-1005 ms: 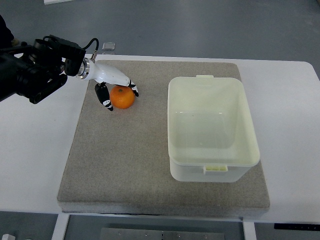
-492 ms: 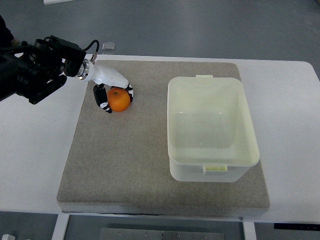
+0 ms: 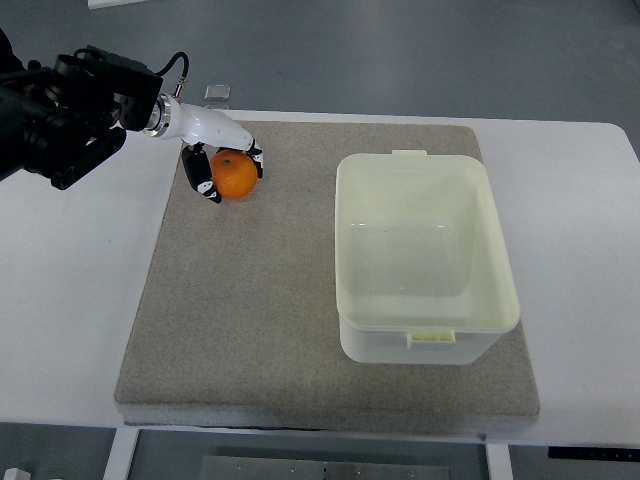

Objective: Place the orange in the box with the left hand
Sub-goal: 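Lift the orange with the left hand and carry it toward the box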

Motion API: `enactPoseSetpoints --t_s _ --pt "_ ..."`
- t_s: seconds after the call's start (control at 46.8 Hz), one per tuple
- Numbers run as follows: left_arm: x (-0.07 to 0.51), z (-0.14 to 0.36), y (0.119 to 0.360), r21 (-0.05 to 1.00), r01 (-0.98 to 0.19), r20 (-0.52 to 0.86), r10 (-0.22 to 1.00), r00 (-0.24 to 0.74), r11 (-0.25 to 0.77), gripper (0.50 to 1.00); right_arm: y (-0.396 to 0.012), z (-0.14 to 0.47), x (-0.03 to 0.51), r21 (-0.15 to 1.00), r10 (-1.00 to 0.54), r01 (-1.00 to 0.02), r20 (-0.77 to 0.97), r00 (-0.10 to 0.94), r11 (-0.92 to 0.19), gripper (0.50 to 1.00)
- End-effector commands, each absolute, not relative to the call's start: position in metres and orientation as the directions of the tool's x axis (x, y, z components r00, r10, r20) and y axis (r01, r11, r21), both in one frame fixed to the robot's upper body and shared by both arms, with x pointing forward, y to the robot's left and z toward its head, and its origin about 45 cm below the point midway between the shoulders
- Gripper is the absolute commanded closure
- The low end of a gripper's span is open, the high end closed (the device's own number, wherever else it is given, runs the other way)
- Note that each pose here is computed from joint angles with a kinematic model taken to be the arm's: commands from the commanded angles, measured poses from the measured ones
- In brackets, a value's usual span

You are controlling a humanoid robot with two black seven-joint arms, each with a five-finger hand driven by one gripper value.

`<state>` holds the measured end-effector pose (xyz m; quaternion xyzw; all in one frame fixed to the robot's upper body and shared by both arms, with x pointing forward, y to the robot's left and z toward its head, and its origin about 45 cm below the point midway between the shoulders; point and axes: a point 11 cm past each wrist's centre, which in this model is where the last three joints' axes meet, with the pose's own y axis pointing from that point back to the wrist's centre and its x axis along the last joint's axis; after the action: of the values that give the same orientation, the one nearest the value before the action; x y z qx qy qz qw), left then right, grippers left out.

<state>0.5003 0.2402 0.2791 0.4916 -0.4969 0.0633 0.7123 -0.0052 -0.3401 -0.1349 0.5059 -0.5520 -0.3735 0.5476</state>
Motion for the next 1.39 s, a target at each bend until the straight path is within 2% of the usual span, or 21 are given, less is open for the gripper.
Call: enactPoseSetpoints --t_s 0.0,0.813,1.048,1.198,1.369 --pt "0.505 0.288 0.242 0.616 -0.601 0.787 -0.381 0.484 0.509 1.0 -0.34 -0.135 -0.005 0.966 -0.968 -0.149 0.227 0.111 0.209 0.568" --pt "0.514 0.306 0.236 0.545 -0.644 0.837 -0.294 0.462 0.538 1.0 -0.34 -0.135 -0.005 0.966 -0.968 -0.149 0.227 0.111 0.209 0.57" --pt "0.515 0.315 0.218 0.525 -0.629 0.848 -0.29 0.444 0.573 1.0 -0.34 -0.135 -0.006 0.967 -0.968 -0.148 0.226 0.111 0.209 0.568" --pt "0.504 0.317 0.19 0.527 -0.567 0.844 -0.314 0.435 0.633 1.0 -0.34 -0.135 -0.005 0.966 -0.968 -0.15 0.227 0.112 0.209 0.568" --pt "0.504 0.326 0.185 0.512 -0.565 0.854 -0.31 0.419 0.647 1.0 -0.34 -0.135 -0.005 0.966 -0.968 -0.15 0.227 0.112 0.209 0.568"
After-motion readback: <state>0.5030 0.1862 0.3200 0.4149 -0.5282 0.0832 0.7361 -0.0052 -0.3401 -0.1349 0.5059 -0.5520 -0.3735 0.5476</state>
